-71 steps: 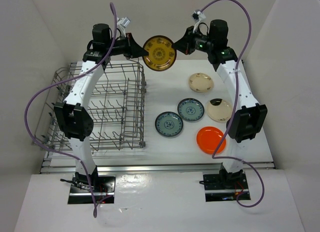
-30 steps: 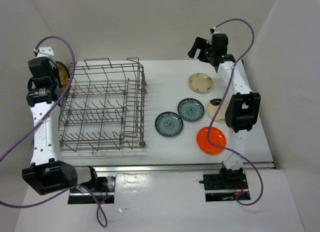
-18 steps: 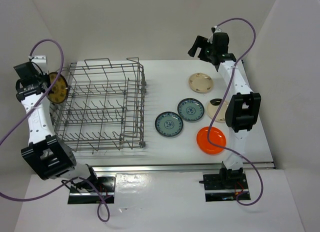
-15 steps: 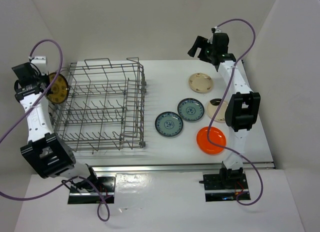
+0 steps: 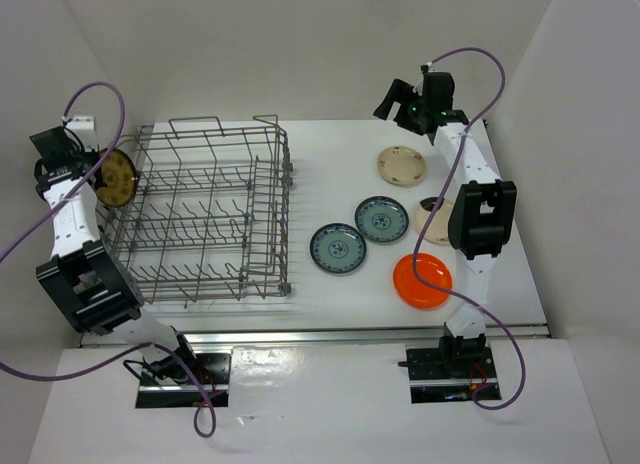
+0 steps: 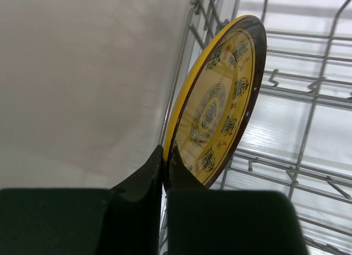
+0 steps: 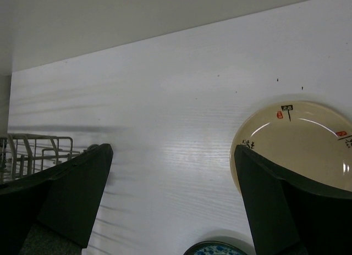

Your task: Load the plates into the dish rack

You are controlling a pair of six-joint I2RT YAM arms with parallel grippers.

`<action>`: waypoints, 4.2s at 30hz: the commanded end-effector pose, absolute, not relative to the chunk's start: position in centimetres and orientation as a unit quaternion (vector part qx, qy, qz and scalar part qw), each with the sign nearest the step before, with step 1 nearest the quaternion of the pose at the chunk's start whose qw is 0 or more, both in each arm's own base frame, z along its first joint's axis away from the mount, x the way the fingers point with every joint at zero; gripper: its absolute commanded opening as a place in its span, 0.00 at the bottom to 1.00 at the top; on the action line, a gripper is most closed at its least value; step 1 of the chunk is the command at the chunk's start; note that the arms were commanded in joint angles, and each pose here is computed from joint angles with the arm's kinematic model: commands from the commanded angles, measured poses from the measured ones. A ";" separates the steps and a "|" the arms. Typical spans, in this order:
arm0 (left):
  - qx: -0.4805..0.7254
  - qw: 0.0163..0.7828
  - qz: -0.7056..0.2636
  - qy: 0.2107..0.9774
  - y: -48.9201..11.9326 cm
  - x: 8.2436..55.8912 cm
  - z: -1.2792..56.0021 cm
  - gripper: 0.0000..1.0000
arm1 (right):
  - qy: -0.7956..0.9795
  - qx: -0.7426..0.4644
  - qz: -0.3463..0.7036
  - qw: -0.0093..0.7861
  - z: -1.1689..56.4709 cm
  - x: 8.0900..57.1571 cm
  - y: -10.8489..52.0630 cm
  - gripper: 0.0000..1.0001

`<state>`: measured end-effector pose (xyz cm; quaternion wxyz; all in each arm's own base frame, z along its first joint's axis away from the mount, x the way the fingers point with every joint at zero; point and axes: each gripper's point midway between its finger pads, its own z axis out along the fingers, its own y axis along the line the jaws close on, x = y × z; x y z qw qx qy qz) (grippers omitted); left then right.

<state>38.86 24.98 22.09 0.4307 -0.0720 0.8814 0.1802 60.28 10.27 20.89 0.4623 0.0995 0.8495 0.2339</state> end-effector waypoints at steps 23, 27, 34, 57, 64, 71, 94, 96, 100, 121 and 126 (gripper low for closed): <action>-0.072 0.381 0.162 0.907 21.2 40.8 16.4 0.00 | 0.865 0.129 0.193 0.445 19.7 59.6 8.5 1.00; -0.087 0.368 0.150 0.913 20.9 40.3 15.5 0.00 | 0.874 0.148 0.171 0.431 18.0 59.1 7.7 1.00; -0.104 0.348 0.143 0.921 21.1 40.6 13.7 0.06 | 0.883 0.163 0.133 0.419 16.1 58.6 6.4 1.00; -0.032 0.486 0.113 0.866 13.6 45.1 30.0 0.99 | 0.910 0.196 0.123 0.343 9.0 56.8 0.7 1.00; 0.038 0.550 -0.145 0.821 1.0 48.4 35.2 0.99 | 0.915 0.213 0.119 0.322 6.3 57.4 -1.1 0.95; 0.089 0.523 -0.339 0.777 -9.5 49.9 35.1 0.99 | 0.922 0.209 0.136 0.295 2.6 56.7 -0.3 0.85; 0.202 0.453 -0.556 0.667 -26.2 49.3 39.6 0.99 | 0.840 0.087 0.216 0.489 22.4 62.0 4.1 0.00; 0.200 0.461 -0.553 0.665 -26.3 50.1 39.8 0.99 | 0.813 0.034 0.251 0.524 27.0 61.2 7.6 0.00; 0.180 0.447 -0.547 0.685 -26.7 51.2 37.4 0.99 | 0.774 -0.051 0.276 0.568 32.6 59.0 14.0 0.00; 0.144 0.543 -0.402 0.723 -22.5 52.9 38.2 0.95 | 0.725 -0.132 0.303 0.604 39.1 54.9 20.1 0.00; 0.154 0.526 -0.412 0.728 -22.6 53.2 36.6 0.83 | 0.702 -0.160 0.333 0.609 41.2 53.5 22.0 0.00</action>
